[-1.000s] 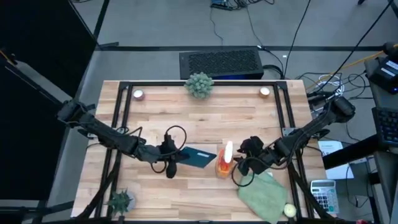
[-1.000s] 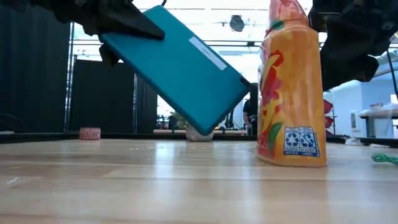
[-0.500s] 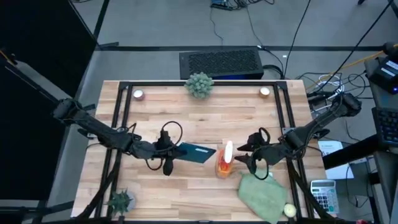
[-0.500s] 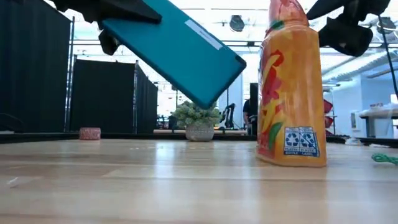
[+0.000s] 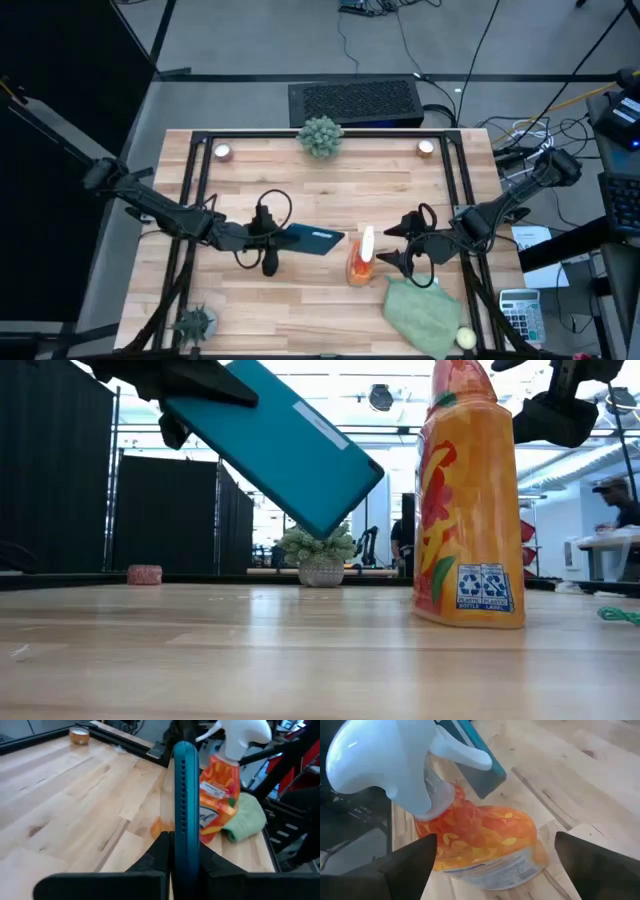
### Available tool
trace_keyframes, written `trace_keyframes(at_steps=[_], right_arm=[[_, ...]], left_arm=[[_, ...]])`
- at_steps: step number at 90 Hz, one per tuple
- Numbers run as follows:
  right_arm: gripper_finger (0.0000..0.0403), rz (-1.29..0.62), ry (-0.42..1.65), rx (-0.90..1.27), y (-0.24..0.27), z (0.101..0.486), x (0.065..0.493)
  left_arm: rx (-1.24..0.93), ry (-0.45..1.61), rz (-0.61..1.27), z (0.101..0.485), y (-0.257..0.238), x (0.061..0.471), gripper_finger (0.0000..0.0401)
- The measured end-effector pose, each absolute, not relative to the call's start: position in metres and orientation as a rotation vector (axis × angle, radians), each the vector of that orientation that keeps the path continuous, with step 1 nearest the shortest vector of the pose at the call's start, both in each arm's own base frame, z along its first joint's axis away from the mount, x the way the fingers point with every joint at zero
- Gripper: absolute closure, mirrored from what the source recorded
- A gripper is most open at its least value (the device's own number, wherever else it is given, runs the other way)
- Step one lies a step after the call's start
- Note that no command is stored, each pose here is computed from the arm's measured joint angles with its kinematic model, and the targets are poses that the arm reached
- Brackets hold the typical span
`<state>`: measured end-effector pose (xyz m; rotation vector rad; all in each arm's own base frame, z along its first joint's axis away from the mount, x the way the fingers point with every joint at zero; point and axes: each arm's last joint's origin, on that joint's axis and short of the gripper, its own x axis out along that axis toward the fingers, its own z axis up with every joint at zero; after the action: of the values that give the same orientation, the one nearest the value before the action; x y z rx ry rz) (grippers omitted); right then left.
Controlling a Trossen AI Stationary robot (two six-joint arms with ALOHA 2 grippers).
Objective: Apply microfiber cloth
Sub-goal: Spray the cellphone using the spray bottle
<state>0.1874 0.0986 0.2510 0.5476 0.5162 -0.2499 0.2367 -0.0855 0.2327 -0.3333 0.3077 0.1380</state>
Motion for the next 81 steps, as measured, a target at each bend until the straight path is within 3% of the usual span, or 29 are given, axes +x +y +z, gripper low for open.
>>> trace_keyframes(at_steps=[59,81], right_arm=[[0.0010,-0.170,0.441,0.648,0.098,0.269,0.178],[0.0012,-0.130,0.282,0.429,0.107,0.290,0.149]], left_arm=[[-0.320,0.300,0.175,0.233,-0.073,0.241,0.0392],[-0.323,0.302,0.168,0.233,-0.072,0.241,0.0392]])
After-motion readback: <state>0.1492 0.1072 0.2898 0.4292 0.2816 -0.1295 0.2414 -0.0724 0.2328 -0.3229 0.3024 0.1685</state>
